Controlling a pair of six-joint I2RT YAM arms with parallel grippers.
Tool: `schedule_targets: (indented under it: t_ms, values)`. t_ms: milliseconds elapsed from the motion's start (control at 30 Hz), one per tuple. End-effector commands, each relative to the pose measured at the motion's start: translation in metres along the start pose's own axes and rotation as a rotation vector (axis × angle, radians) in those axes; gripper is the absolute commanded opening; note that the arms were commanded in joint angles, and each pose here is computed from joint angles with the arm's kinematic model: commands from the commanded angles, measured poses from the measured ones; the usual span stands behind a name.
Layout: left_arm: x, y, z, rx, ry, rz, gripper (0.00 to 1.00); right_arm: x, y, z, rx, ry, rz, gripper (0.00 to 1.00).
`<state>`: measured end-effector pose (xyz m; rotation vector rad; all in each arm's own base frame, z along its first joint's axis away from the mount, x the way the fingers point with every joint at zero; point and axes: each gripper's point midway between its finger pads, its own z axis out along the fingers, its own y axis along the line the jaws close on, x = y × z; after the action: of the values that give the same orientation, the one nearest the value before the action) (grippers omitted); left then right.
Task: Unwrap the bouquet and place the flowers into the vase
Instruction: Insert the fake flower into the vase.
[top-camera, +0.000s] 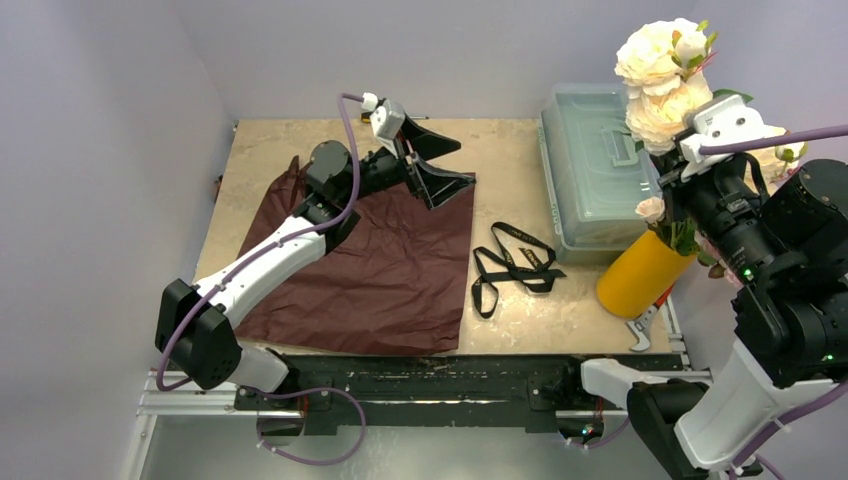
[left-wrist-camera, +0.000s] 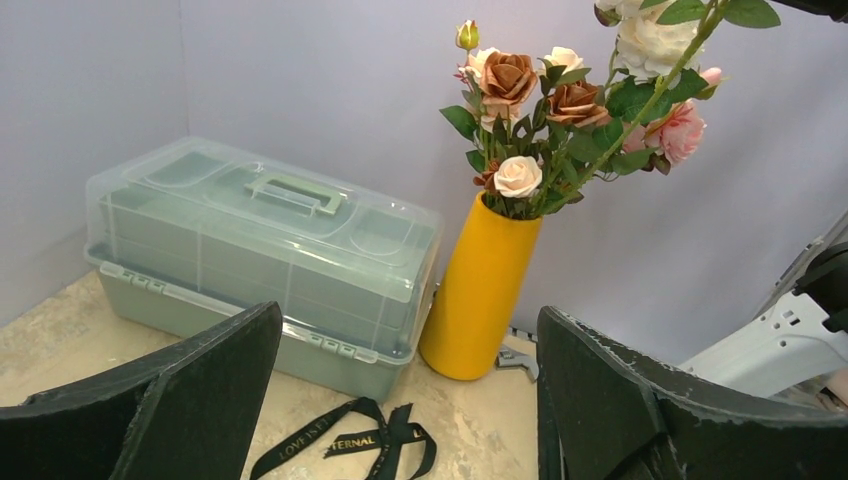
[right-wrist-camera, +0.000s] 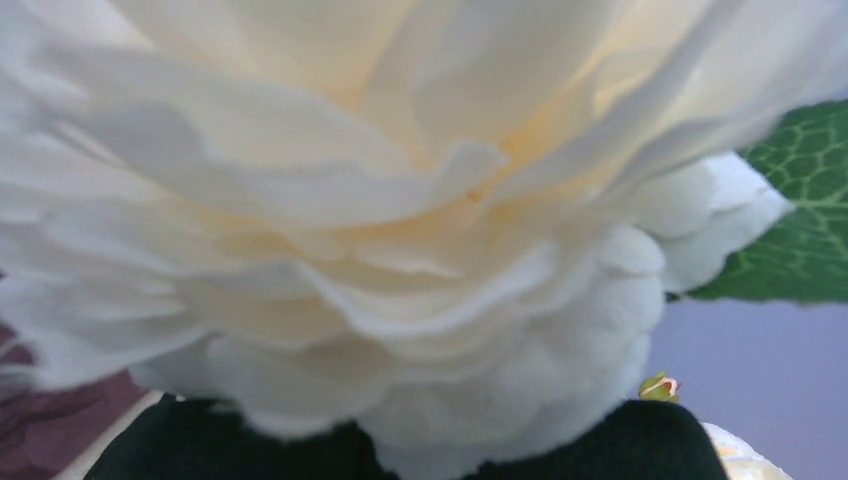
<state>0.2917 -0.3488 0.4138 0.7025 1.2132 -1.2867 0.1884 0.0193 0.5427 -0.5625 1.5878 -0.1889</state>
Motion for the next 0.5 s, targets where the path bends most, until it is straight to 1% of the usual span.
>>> schedule_targets:
  t_ms: [0,167,333,467]
  values:
    - [-0.015,-0.004,-0.002,0.020,-0.038,0.046,1.00,-0.021,-0.018,0.004,0.069,-0.065,-0.003,0.00]
    - [-0.013,-0.001,0.000,0.018,-0.035,0.040,1.00,-0.028,-0.017,0.008,0.063,-0.091,0.032,0.00]
    - [-0.011,0.001,0.000,0.016,-0.034,0.035,1.00,-0.018,-0.024,0.019,0.105,-0.058,0.046,0.00]
    - [-0.011,0.003,0.002,0.011,-0.035,0.032,1.00,-0.008,-0.022,0.031,0.105,-0.035,0.060,0.00]
